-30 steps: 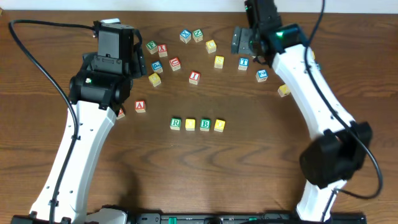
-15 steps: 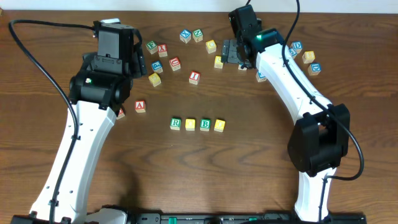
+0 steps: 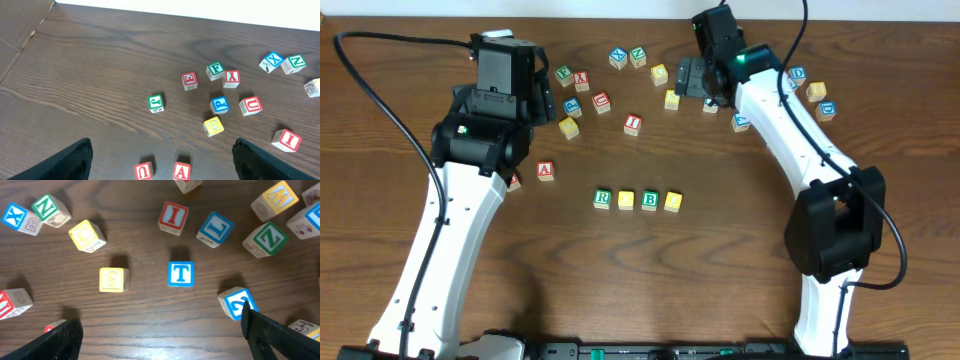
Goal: Spell out ROBOT
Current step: 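Lower the open right gripper down around the blue T block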
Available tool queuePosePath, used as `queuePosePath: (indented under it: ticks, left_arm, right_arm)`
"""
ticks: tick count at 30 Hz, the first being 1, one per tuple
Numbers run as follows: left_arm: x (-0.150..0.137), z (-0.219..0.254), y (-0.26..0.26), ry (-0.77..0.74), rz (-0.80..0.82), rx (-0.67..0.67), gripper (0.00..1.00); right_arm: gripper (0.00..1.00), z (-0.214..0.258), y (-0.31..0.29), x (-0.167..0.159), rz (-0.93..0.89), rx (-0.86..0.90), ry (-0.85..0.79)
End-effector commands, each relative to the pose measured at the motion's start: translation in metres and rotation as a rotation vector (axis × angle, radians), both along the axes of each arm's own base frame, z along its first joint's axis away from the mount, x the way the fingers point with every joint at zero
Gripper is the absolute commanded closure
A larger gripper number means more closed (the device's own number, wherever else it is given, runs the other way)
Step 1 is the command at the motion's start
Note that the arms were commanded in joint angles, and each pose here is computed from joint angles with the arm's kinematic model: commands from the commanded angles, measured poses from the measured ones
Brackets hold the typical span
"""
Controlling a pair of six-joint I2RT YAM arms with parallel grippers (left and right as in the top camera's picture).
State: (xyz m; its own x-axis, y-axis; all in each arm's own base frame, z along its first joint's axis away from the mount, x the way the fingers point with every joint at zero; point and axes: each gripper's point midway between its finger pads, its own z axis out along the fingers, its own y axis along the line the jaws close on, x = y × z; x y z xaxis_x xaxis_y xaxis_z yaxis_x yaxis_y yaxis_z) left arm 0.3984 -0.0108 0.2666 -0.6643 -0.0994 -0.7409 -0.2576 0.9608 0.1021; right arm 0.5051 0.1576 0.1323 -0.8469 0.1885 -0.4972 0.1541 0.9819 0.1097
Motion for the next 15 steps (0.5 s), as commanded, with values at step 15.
queuePosePath:
  ticks: [15]
  left_arm:
    - [0.002, 0.004, 0.004, -0.006, 0.01, 0.01, 0.12]
  right_arm:
    - [0.05, -0.065, -0.01, 0.0, -0.033, -0.029, 0.132]
